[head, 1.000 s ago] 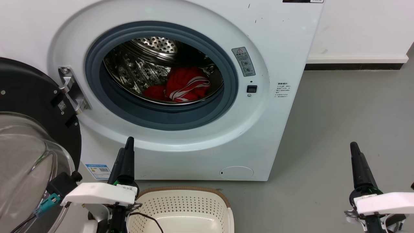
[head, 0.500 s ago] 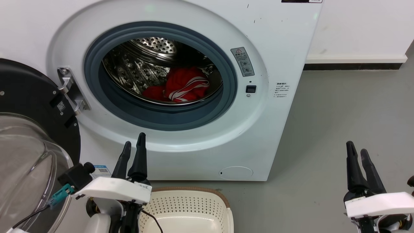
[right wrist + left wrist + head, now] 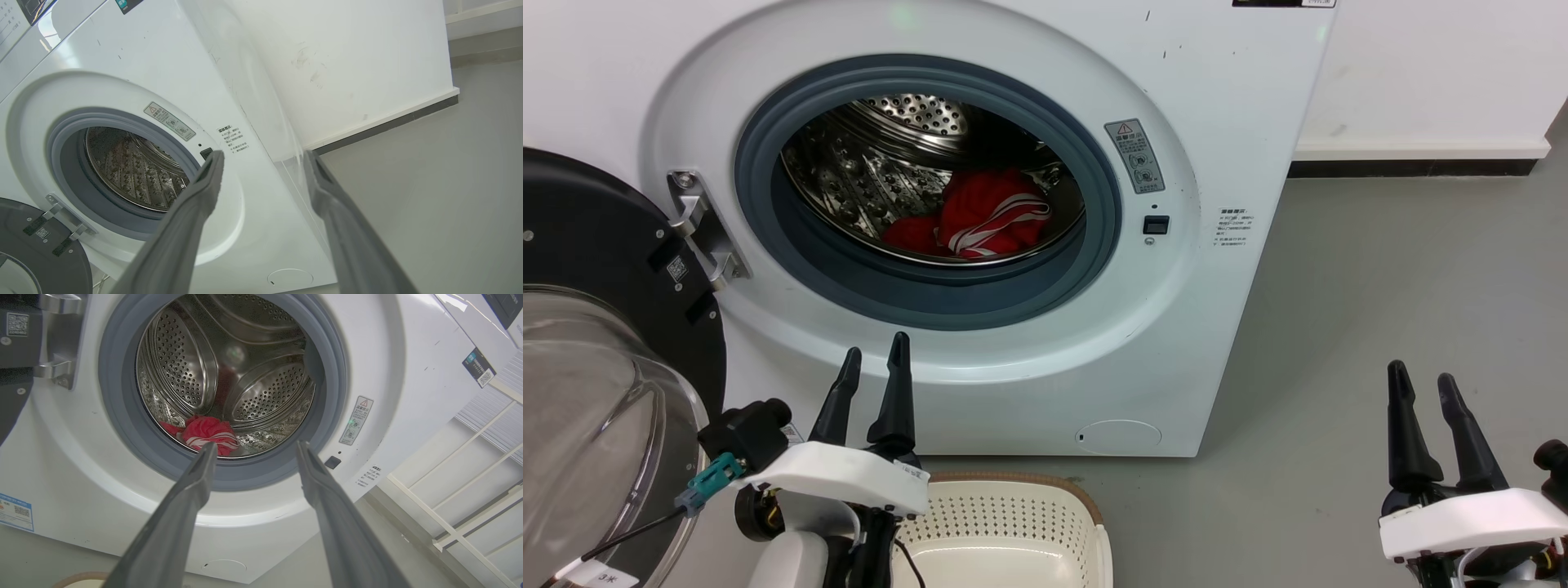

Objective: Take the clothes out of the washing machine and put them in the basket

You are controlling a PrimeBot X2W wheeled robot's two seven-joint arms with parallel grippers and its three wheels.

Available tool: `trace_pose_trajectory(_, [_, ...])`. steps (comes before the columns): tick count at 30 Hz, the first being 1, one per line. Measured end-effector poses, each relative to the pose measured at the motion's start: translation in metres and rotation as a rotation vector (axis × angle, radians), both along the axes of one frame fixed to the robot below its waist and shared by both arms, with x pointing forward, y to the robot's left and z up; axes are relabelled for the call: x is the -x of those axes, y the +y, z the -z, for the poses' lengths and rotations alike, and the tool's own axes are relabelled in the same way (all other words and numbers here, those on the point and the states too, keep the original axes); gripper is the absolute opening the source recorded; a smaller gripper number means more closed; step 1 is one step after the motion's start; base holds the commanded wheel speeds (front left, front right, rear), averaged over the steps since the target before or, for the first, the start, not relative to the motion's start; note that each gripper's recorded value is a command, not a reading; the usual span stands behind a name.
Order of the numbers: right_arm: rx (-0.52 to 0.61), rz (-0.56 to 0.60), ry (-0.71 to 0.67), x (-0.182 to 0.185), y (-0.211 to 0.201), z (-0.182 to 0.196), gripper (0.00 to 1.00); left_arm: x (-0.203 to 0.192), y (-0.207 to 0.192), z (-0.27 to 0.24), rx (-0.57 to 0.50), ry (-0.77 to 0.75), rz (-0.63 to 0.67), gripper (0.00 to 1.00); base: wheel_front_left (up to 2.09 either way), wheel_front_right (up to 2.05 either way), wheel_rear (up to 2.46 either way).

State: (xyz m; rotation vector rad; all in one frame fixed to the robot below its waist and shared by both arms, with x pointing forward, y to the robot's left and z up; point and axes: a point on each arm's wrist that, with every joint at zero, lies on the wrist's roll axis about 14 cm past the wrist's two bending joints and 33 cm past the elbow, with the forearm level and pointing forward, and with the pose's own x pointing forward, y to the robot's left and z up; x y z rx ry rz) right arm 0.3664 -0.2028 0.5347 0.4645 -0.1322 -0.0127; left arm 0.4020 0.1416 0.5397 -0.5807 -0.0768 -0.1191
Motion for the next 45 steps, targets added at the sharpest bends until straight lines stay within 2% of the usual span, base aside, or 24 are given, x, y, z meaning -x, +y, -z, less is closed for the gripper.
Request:
trace_pose_trajectory(25, [0.298,-0.012,0.013,0.004,0.007,0.003,1.0,0.001,-0.012,-0.003,-0.276,-0.062,-0.002,1.0,0.0,0.0,0.0])
trace_pose_trajectory(45, [0.436,-0.023,0.011,0.005,0.011,0.004,1.0,0.004,-0.018,-0.004,-0.435,-0.111,-0.001,1.0,0.0,0.0,0.0])
